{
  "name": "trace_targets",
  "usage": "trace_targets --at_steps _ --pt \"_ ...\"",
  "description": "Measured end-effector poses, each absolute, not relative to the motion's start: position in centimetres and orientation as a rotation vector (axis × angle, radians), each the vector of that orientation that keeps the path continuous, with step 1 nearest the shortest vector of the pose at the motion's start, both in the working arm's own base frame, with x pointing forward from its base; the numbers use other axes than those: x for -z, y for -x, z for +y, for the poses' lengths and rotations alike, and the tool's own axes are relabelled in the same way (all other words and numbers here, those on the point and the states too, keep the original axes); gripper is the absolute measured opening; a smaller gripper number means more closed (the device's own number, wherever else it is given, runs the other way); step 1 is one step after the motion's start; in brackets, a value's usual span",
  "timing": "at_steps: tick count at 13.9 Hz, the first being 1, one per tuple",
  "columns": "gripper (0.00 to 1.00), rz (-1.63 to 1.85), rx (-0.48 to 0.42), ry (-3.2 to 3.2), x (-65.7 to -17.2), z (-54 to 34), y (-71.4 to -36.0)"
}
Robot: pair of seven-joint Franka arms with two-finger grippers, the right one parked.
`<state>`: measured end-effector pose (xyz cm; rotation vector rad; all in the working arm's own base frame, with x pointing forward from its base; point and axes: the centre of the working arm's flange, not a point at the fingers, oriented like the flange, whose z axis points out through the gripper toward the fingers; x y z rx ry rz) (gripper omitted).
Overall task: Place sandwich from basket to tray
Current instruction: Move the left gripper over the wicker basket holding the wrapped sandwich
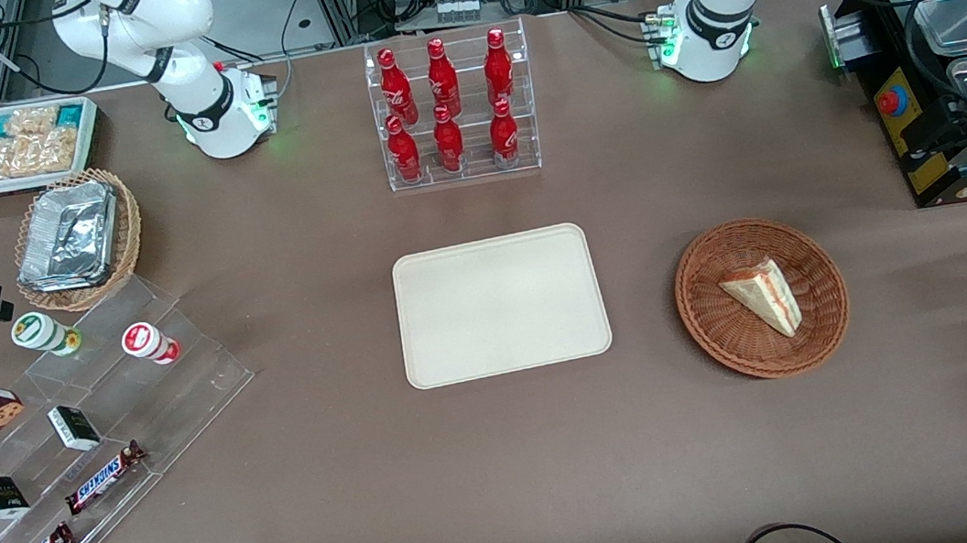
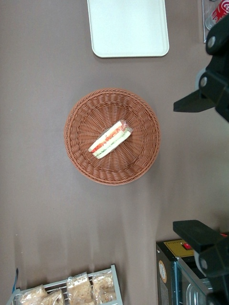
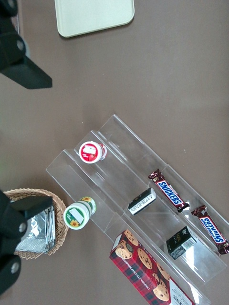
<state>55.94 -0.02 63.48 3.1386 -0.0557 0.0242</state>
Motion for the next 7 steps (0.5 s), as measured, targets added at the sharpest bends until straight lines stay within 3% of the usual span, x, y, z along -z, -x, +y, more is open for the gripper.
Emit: trace_targets --at_steps 7 --pt "1.00 -0.010 0.000 -3.139 -61.6 -0.8 -56.8"
